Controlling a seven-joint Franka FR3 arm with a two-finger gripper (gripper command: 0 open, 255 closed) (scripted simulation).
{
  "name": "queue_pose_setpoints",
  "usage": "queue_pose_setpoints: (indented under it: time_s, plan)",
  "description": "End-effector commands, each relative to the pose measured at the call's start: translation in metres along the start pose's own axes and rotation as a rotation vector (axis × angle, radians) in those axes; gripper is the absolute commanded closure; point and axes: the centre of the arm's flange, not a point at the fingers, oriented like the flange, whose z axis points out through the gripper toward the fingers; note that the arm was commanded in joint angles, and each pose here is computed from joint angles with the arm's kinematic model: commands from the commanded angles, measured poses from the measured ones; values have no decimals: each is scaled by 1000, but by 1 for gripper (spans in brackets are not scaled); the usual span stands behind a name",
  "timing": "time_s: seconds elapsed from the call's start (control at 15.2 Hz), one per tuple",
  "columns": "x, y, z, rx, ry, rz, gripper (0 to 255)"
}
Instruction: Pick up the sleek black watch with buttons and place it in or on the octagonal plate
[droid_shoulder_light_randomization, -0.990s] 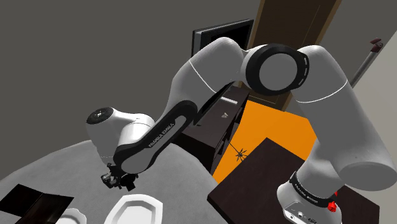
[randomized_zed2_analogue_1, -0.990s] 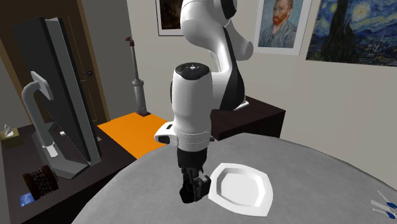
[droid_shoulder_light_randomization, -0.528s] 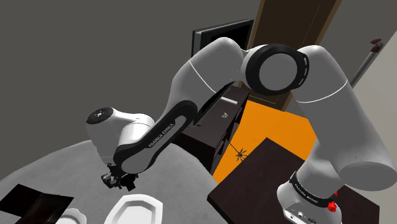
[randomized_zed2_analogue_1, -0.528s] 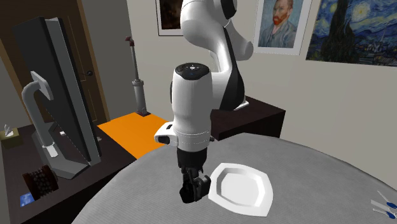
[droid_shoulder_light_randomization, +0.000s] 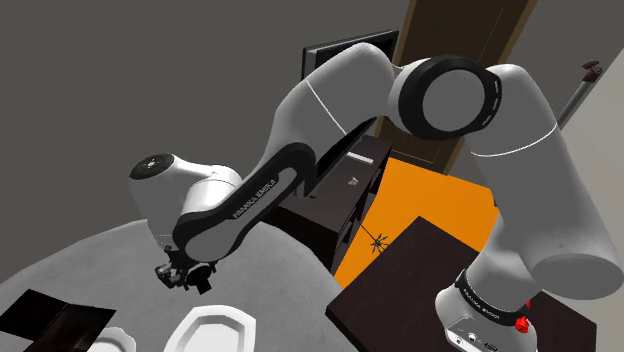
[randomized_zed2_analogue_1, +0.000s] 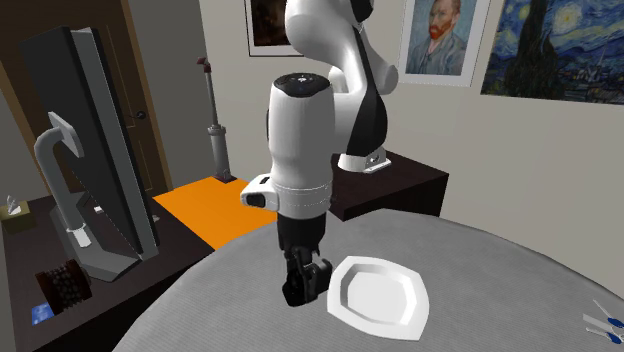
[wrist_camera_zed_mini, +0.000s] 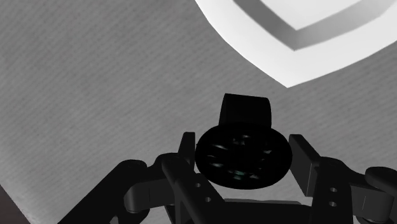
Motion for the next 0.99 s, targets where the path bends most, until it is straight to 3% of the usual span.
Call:
queue_pose_setpoints:
  time_s: [0.0,0.59,0.92]
  plan:
    - [0,0,-10,0,0,0,255]
    - [0,2,-57,0,0,0,255]
    - [-62,-18,-67,0,0,0,255]
